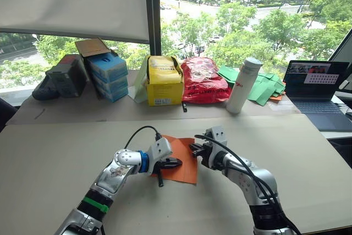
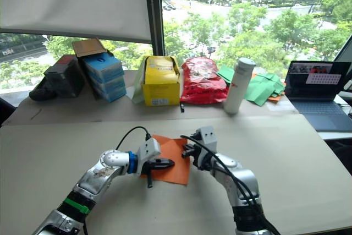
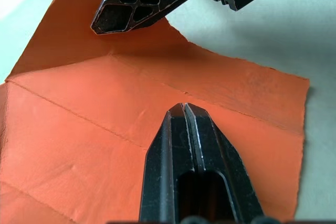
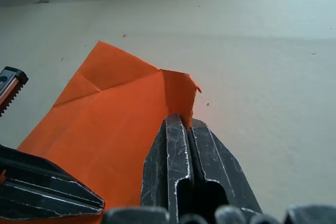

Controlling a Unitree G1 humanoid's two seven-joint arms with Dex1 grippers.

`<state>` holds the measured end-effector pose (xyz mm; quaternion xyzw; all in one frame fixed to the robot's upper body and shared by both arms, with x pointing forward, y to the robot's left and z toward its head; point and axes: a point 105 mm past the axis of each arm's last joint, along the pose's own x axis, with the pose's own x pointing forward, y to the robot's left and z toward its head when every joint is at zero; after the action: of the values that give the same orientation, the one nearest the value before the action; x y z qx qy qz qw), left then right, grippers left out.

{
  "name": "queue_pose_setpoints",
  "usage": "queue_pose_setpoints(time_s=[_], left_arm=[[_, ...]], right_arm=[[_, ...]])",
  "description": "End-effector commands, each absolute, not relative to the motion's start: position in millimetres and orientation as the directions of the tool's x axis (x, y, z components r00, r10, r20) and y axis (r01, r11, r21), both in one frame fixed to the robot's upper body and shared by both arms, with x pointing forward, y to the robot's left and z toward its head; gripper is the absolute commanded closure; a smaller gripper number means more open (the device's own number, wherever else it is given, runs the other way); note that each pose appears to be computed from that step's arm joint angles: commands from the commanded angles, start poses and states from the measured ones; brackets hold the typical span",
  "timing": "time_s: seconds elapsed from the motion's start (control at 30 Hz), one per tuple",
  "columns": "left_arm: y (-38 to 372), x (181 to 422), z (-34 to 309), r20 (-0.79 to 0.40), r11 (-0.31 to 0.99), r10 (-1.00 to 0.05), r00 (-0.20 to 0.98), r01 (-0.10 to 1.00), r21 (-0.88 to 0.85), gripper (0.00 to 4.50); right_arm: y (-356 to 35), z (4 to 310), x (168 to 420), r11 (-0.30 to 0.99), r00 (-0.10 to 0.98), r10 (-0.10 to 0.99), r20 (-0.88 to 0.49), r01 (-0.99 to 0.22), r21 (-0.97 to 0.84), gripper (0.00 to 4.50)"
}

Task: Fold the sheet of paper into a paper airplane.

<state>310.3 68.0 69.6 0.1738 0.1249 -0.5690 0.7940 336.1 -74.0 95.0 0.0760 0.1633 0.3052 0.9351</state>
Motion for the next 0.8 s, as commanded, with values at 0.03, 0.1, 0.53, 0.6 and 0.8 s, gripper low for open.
queue_pose_setpoints(time_s=[0.03, 0.1, 0.53, 0.6, 0.8], left_arm=[[78.3, 308.0, 57.3, -0.443, 0.328, -0.83, 0.339, 0.939, 0.104, 4.5], [82.9, 310.2, 62.9, -0.428, 0.354, -0.828, 0.362, 0.93, 0.101, 4.5], [122.9, 306.9, 78.0, -0.403, 0.506, -0.785, 0.47, 0.862, 0.02, 4.5], [130.1, 306.3, 75.6, -0.411, 0.529, -0.771, 0.486, 0.849, 0.011, 4.5], [132.0, 309.2, 77.6, -0.413, 0.538, -0.765, 0.495, 0.843, 0.015, 4.5]], right_arm=[[-63.7, 113.2, 329.5, 0.755, 0.734, 0.656, -0.175, -0.64, 0.142, 4.47], [-58.1, 113.2, 322.4, 0.723, 0.708, 0.687, -0.163, -0.69, 0.049, 4.47], [-31.8, 103.3, 299.4, 0.458, 0.587, 0.79, -0.177, -0.757, -0.466, 4.47], [-28.9, 101.7, 295.6, 0.383, 0.564, 0.801, -0.2, -0.74, -0.552, 4.47], [-22.9, 92.0, 292.0, 0.26, 0.531, 0.805, -0.265, -0.718, -0.646, 4.47]])
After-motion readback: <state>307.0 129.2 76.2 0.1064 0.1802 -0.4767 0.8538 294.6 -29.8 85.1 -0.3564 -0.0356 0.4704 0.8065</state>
